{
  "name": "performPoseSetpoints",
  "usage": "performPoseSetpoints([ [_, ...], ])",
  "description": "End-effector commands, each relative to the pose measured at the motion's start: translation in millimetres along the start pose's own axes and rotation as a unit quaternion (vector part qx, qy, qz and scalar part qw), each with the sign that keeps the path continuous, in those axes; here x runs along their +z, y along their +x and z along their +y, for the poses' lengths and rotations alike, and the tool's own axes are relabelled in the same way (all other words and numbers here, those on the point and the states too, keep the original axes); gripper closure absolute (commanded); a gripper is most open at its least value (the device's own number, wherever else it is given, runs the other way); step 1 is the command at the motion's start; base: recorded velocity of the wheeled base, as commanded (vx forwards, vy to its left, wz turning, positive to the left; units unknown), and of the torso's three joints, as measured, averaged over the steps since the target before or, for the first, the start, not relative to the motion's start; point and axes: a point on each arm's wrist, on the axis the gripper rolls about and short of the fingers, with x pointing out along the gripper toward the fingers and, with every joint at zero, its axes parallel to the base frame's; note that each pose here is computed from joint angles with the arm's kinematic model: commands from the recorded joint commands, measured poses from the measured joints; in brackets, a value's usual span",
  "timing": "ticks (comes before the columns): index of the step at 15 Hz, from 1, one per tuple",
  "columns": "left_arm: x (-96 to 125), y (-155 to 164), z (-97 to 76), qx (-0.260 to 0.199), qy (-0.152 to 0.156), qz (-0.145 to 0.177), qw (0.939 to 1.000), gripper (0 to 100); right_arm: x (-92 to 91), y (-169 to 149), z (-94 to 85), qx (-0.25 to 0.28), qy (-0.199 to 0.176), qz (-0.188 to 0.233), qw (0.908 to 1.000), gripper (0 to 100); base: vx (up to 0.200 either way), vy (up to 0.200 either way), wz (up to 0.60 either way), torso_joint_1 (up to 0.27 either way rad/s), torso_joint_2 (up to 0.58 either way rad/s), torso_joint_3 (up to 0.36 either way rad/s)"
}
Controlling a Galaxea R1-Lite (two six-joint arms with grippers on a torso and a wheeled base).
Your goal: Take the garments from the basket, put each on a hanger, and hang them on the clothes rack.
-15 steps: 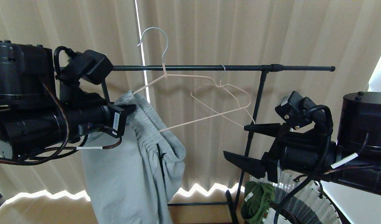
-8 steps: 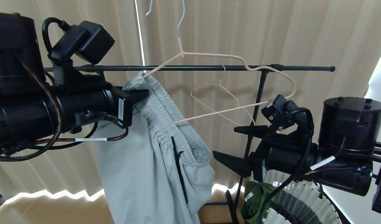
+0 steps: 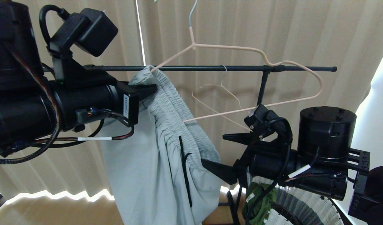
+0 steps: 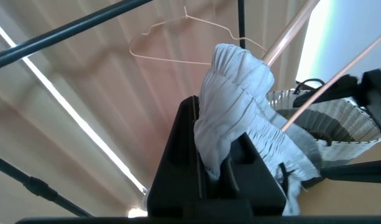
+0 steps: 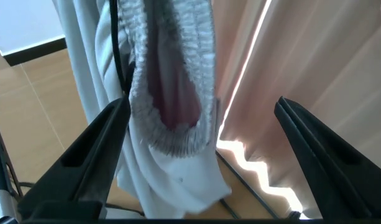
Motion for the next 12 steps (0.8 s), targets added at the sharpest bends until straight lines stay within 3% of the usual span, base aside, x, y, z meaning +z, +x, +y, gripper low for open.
performPoseSetpoints([
  [1,1,-2,-0.1,0.000,0.000,-0.002,1.0000,100,-1.3,1,-0.1,0.000,0.000,0.003,1.0000,0,0.000,0.000,0.00,0.000,0.00,0.000],
  [9,-4,-3,0.0,0.001,0.003,0.005,1.0000,100,2.7,1,-9.3,-0.016,0.004,-0.021,0.9996,0,0.000,0.000,0.00,0.000,0.00,0.000],
  [12,3,-11,0.7,0.001,0.002,-0.011,0.9999,100,-9.1,14,-13.7,-0.021,0.010,0.001,0.9997,0,0.000,0.000,0.00,0.000,0.00,0.000],
])
